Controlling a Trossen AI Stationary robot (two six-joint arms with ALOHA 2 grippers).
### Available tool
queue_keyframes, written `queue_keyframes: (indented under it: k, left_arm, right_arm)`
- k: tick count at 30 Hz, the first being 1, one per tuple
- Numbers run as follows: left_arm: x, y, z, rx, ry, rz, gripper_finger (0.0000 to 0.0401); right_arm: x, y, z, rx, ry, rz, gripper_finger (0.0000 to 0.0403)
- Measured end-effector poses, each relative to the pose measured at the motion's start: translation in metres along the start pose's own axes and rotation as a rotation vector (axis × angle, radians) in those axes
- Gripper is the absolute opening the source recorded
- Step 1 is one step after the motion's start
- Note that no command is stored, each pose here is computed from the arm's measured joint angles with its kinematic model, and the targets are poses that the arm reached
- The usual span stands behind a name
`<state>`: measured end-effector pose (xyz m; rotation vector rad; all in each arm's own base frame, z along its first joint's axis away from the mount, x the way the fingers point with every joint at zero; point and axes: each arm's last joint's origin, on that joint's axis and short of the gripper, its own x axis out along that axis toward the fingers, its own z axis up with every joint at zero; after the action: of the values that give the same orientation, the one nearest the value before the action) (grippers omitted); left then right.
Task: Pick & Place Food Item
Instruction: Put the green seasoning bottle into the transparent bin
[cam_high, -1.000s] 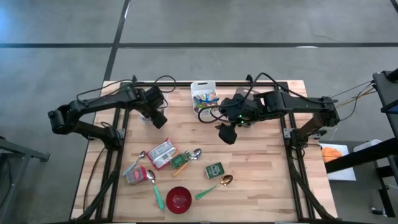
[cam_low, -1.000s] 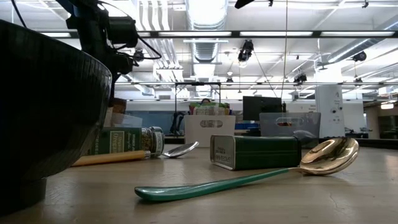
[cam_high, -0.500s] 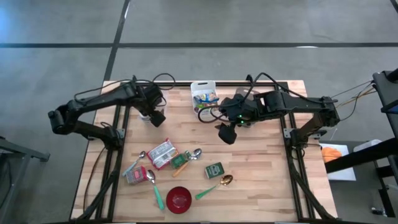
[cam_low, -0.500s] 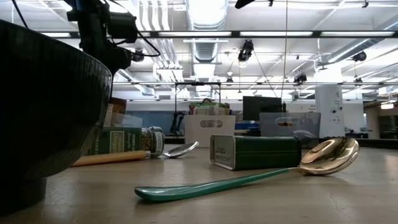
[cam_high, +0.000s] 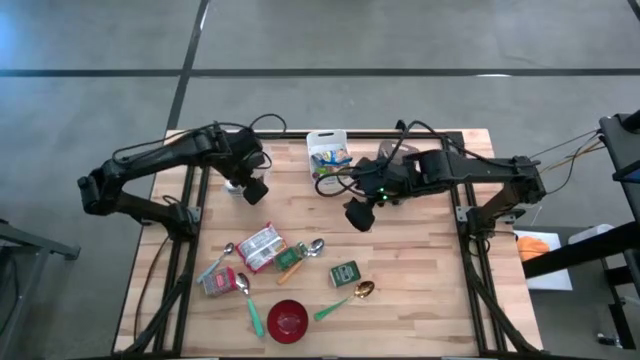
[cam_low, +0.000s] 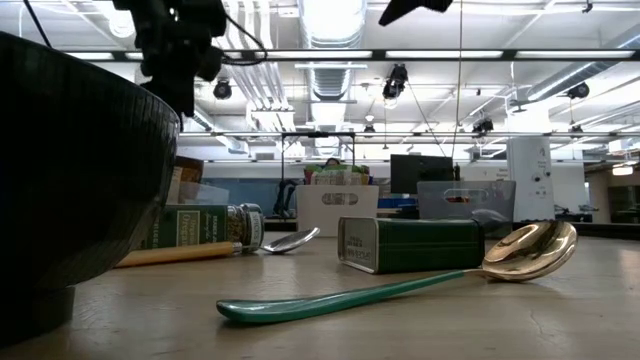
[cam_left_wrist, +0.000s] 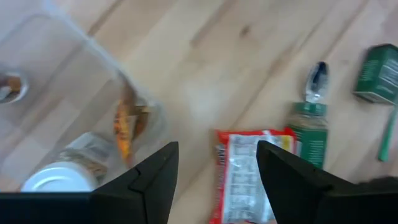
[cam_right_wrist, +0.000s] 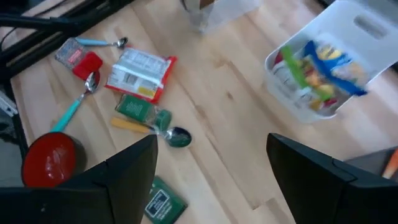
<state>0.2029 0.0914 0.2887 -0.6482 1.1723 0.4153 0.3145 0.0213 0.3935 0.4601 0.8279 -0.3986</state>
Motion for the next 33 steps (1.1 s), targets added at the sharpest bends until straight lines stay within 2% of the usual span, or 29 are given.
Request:
queue_keyframes:
  k: [5, 14, 18, 23, 26, 30, 33]
  left_arm:
    - [-0.001, -0.019, -0.005, 0.071, 0.009, -0.026, 0.0219]
    - [0.0, -0.058, -0.024, 0.255, 0.001, -0.1, 0.0219]
    - [0.001, -0.078, -0.031, 0.323, -0.03, -0.15, 0.0219]
    - [0.014, -0.093, -0.04, 0.307, -0.091, -0.152, 0.0219]
    - [0.029, -0.097, -0.046, 0.253, -0.097, -0.173, 0.0219]
    - [0.049, -0.101, -0.052, 0.165, -0.07, -0.182, 0.0219]
    - [0.063, -0.106, -0.056, 0.16, -0.021, -0.155, 0.0219]
  right_arm:
    - [0.018, 0.004, -0.002, 0.064, 0.008, 0.067, 0.0299]
    - [0.044, 0.002, -0.015, 0.083, 0.104, 0.063, 0.0299]
    - [0.055, 0.001, -0.026, 0.161, 0.164, 0.056, 0.0299]
    - [0.059, 0.002, -0.033, 0.224, 0.188, 0.04, 0.0299]
    - [0.058, 0.003, -0.033, 0.256, 0.187, 0.038, 0.0299]
    - [0.053, 0.005, -0.035, 0.289, 0.169, 0.03, 0.0299]
    - [0.049, 0.007, -0.037, 0.31, 0.155, 0.024, 0.0299]
